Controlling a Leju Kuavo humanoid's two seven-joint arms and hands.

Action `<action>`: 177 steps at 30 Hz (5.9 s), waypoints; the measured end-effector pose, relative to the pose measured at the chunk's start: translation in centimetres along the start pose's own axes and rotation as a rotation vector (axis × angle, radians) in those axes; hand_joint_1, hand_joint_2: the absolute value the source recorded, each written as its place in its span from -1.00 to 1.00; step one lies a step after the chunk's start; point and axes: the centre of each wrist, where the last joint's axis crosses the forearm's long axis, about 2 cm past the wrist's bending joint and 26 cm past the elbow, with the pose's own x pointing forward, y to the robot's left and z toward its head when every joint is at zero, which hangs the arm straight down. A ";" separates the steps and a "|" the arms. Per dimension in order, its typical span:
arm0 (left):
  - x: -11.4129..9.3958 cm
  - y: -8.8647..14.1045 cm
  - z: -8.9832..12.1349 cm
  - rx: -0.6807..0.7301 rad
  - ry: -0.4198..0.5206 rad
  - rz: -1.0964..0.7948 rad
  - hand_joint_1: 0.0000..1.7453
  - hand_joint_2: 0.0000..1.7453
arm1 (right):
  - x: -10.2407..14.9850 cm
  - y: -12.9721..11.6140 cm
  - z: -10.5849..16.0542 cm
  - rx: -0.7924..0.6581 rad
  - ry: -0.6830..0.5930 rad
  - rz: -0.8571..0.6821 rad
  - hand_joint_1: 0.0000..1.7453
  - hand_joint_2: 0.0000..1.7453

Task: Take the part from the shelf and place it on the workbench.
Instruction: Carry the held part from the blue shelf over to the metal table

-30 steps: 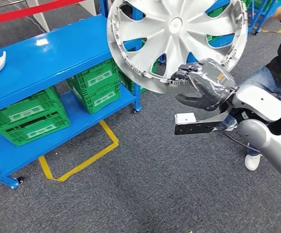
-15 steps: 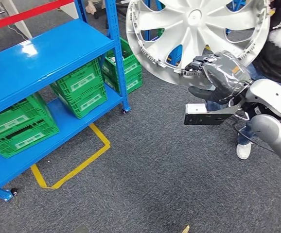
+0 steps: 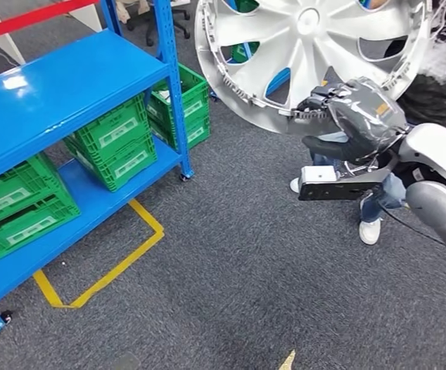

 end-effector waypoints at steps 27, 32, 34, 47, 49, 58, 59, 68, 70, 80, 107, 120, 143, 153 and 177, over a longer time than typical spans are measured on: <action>0.1 -0.2 0.0 0.036 -0.088 -0.005 -1.00 1.00 | -0.3 0.0 0.8 0.009 0.017 0.003 1.00 1.00; -0.1 -0.4 0.1 0.035 -0.100 0.013 -1.00 1.00 | -0.4 0.2 1.6 0.021 0.020 -0.006 1.00 1.00; -0.2 -0.5 0.1 0.037 -0.104 0.017 -1.00 1.00 | -0.4 0.2 2.1 0.026 0.022 -0.005 1.00 1.00; -0.5 -1.5 0.3 -0.104 -0.143 0.093 -1.00 1.00 | -1.5 -0.3 7.6 0.041 0.065 -0.020 1.00 1.00; -0.5 -1.6 0.4 -0.118 -0.147 0.102 -1.00 1.00 | -1.5 -0.3 8.1 0.046 0.064 -0.018 1.00 1.00; -0.2 -1.6 0.2 -0.078 -0.144 0.059 -1.00 1.00 | -1.9 -1.0 10.4 0.053 0.079 0.006 1.00 1.00; -0.1 -1.6 0.2 -0.075 -0.145 0.054 -1.00 1.00 | -2.0 -1.1 10.6 0.054 0.081 0.010 1.00 1.00; 0.4 -1.6 0.0 -0.064 -0.162 0.042 -1.00 1.00 | -2.2 -1.4 10.4 0.071 0.086 0.039 1.00 1.00; 0.4 -1.5 0.0 -0.062 -0.167 0.040 -1.00 1.00 | -2.0 -1.5 9.6 0.068 0.085 0.044 1.00 1.00; 0.2 -1.1 0.1 -0.056 -0.165 0.029 -1.00 1.00 | -1.5 -0.4 7.3 0.066 0.083 0.023 1.00 1.00; -0.1 -0.5 0.1 -0.050 -0.158 0.012 -1.00 1.00 | -1.8 0.0 5.8 0.057 0.090 0.007 1.00 1.00; -0.2 -0.5 0.1 -0.051 -0.157 0.011 -1.00 1.00 | -1.9 -0.1 5.6 0.052 0.087 0.005 1.00 1.00; -0.5 -0.5 0.2 -0.052 -0.152 0.009 -1.00 1.00 | -1.5 0.3 5.3 0.062 0.075 -0.008 1.00 1.00; -0.4 -0.4 0.2 -0.049 -0.154 0.009 -1.00 1.00 | -1.5 0.6 5.3 0.064 0.076 -0.015 1.00 1.00; -0.5 -0.4 0.2 -0.050 -0.153 0.010 -1.00 1.00 | -1.4 1.0 5.5 0.065 0.080 -0.026 1.00 1.00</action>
